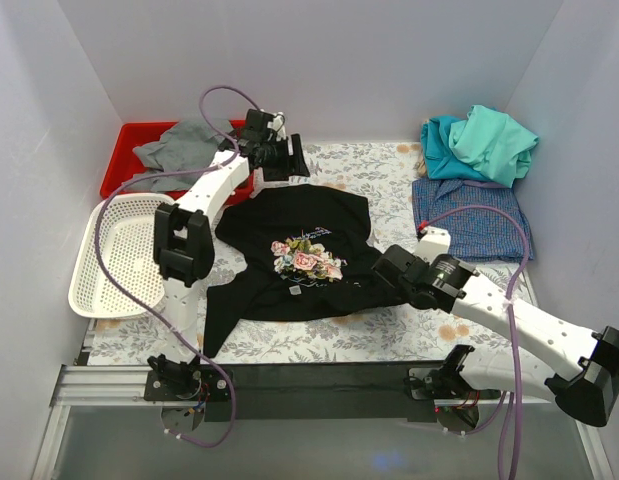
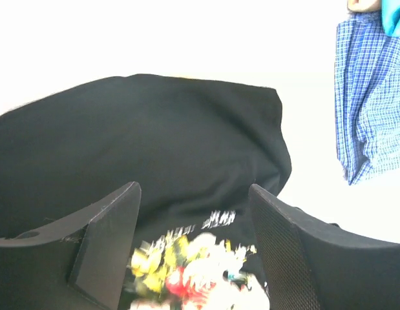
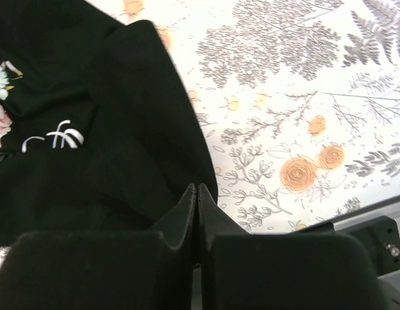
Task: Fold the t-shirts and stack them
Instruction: Flatten the tshirt out
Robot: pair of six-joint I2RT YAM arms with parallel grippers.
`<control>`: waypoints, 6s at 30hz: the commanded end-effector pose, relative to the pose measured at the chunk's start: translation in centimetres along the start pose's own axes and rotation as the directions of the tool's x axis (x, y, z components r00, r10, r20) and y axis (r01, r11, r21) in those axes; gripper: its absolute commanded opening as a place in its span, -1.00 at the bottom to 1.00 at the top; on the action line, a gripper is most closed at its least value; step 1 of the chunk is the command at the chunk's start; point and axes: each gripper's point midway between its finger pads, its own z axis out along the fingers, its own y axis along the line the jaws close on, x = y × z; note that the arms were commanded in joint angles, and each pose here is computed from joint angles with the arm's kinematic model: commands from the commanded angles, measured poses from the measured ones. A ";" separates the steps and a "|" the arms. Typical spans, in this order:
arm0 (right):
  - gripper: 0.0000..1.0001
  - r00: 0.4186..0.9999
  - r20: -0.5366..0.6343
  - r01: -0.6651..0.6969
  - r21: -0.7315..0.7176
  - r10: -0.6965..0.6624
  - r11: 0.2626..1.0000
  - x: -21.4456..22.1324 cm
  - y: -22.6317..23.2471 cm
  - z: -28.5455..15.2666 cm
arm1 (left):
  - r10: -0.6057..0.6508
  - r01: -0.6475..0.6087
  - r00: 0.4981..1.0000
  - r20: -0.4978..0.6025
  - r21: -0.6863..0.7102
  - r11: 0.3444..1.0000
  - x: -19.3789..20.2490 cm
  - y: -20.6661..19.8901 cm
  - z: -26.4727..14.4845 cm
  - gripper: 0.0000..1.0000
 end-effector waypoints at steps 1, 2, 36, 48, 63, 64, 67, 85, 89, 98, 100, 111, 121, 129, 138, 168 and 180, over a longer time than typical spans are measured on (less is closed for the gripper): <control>-0.97 0.995 0.037 -0.092 0.075 0.090 0.993 -0.8 -1.9 -1.0 | 0.068 -0.057 0.996 -0.054 0.174 0.983 0.7 -4.5 2.7 0.35; -0.97 0.995 0.043 -0.089 0.081 0.086 0.993 -0.9 -2.0 -1.0 | 0.075 -0.060 0.994 -0.081 0.179 0.982 1.7 -4.4 4.6 0.35; -0.97 0.999 0.041 -0.016 0.061 0.014 0.998 -0.7 -0.5 0.3 | 0.528 -0.510 0.848 -0.046 -0.339 0.790 10.0 -4.8 16.7 -0.33; -0.97 0.961 0.261 -0.116 0.090 0.089 0.989 -7.1 -2.6 -1.6 | 0.327 -0.176 0.878 0.351 -0.397 0.901 -5.4 -10.3 -6.6 -1.00; -0.97 0.793 0.578 -0.267 0.049 0.191 0.962 -20.9 -8.8 -12.2 | -0.057 -0.083 0.597 0.800 0.133 0.988 -3.4 -15.2 -49.3 -1.00; -0.97 0.769 0.599 -0.285 0.010 0.222 0.959 -21.5 -9.0 -13.2 | -0.054 -0.158 0.613 0.788 0.189 0.969 -1.8 -16.0 -50.1 -1.00; -0.97 0.740 0.625 -0.279 -0.047 0.247 0.959 -22.2 -9.7 -15.1 | -0.084 -0.228 0.646 0.758 0.296 0.928 0.5 -17.4 -50.6 -1.00; -0.97 0.418 0.773 -0.140 -0.465 0.478 0.874 -24.8 -16.1 -29.2 | -0.112 -0.654 0.660 0.743 0.641 0.401 12.9 -23.2 -67.1 -1.00; -0.97 0.473 0.787 -0.118 -0.387 0.395 0.914 -25.5 -13.9 -27.1 | -0.164 -0.527 0.667 0.727 0.616 0.586 9.4 -21.9 -62.8 -1.00; -0.97 0.618 0.763 -0.007 -0.236 0.190 0.972 -26.8 -4.3 -17.9 | -0.142 0.007 0.775 0.616 0.216 0.976 4.9 -11.7 -37.9 -1.00; -0.97 0.644 0.754 0.017 -0.183 0.129 0.983 -27.0 -2.4 -15.5 | -0.096 0.103 0.786 0.611 0.024 0.994 5.0 -7.8 -32.4 -1.00; -0.97 0.699 0.714 0.055 0.013 -0.048 0.998 -29.7 4.1 -4.9 | 0.024 0.262 0.848 0.530 -0.458 0.850 2.1 3.9 -16.3 -1.00; -0.97 0.719 0.692 -0.087 0.182 -0.065 0.979 -37.2 4.9 5.8 | 0.031 0.275 0.851 0.524 -0.497 0.823 -3.9 11.4 -7.8 -0.57; -0.15 0.725 0.670 0.018 0.218 -0.163 0.976 -40.2 6.7 10.4 | -0.005 0.261 0.900 0.436 -0.529 0.808 -6.2 11.3 -5.0 0.09; 0.14 0.857 0.506 0.060 0.094 -0.099 0.994 -34.4 4.4 5.8 | -0.029 0.041 0.955 0.295 -0.036 0.998 -0.5 0.2 -10.6 0.09; 0.04 0.937 -0.331 -0.194 -0.226 0.113 0.955 2.7 0.6 6.6 | -0.142 0.084 0.974 -0.177 -0.301 0.950 15.9 8.8 0.1 0.06; 0.05 0.912 -0.397 -0.207 -0.222 0.105 0.953 5.8 0.8 7.5 | -0.148 0.052 0.972 -0.182 -0.449 0.892 15.4 12.7 0.2 0.07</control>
